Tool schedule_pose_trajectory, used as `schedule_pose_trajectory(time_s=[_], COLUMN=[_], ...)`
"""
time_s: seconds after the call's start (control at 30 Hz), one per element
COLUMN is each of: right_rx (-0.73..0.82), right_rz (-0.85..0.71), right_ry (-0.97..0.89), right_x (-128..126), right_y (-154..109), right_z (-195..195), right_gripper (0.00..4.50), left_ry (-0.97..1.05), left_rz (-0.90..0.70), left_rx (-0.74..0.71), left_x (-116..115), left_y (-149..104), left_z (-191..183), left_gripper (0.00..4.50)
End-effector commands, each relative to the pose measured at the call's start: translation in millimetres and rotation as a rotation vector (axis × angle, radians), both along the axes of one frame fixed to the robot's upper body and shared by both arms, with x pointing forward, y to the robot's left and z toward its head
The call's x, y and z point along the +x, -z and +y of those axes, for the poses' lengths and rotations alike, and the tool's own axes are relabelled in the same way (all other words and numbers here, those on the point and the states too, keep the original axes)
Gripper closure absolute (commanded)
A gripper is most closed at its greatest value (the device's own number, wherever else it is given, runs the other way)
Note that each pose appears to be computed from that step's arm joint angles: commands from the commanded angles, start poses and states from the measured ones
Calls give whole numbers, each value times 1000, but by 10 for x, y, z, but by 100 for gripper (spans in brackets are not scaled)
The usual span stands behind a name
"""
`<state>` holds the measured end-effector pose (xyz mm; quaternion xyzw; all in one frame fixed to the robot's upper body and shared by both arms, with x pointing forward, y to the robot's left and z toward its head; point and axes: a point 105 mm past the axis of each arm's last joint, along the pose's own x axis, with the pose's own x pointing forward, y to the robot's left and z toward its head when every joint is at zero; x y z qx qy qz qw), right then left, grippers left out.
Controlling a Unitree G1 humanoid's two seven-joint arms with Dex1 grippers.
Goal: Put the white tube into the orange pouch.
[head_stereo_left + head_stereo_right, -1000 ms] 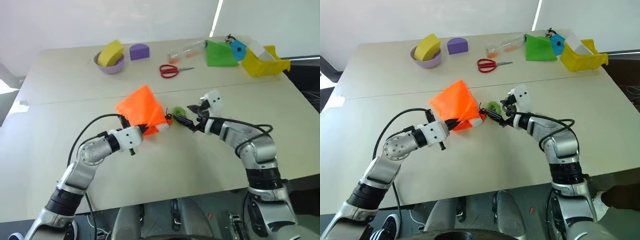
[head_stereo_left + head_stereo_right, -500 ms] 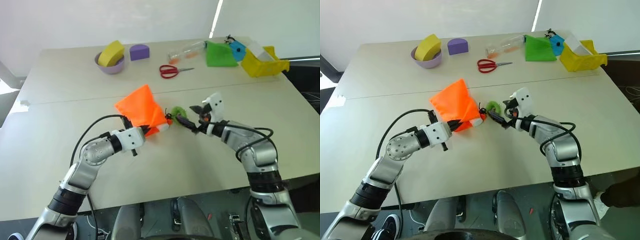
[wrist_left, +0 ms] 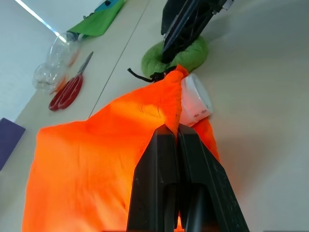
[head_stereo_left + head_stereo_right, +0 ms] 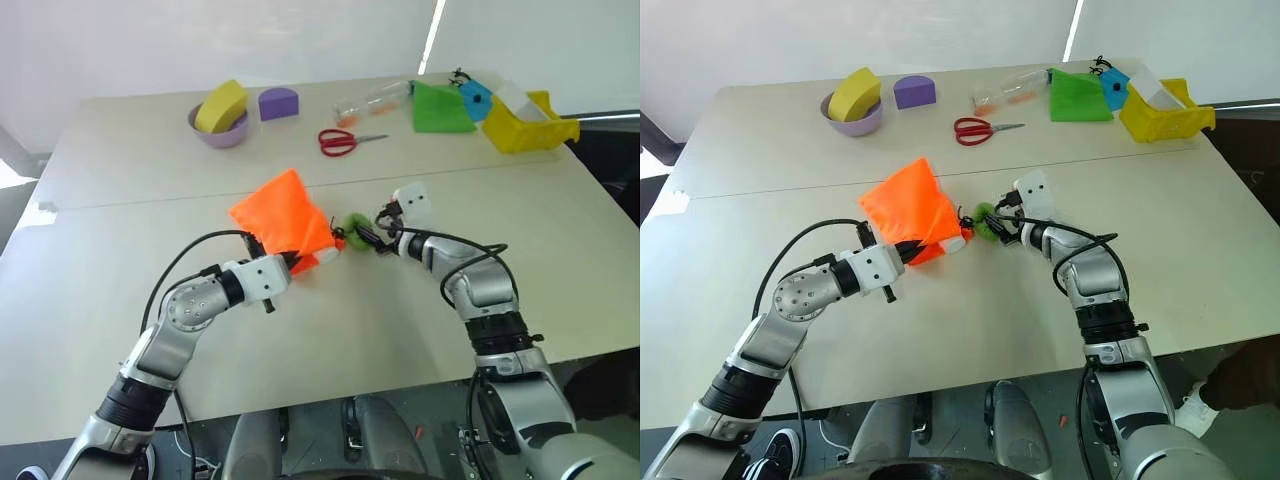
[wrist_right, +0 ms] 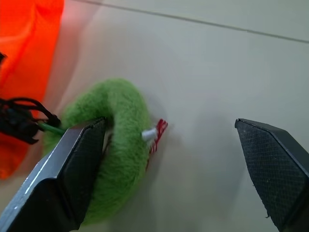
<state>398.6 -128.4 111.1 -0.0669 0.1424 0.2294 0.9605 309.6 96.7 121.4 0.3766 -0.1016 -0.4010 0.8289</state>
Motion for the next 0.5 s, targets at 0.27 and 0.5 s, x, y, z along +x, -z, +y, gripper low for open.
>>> schedule_pose_trajectory(time_s=[0.27,0.5], right_rx=[-59,-42], right_rz=[-43,-42], right_ry=[-78,-45], right_x=[-26,-117], right_y=[-131,-166], right_z=[77,-171], right_gripper=[249,445], left_ry=[21,23], left_rz=[-49,-48], left_rx=[-12,-19], left_x=[-43,-57], left_y=[-117,-130], left_z=[-75,-74], left_gripper=[450,450])
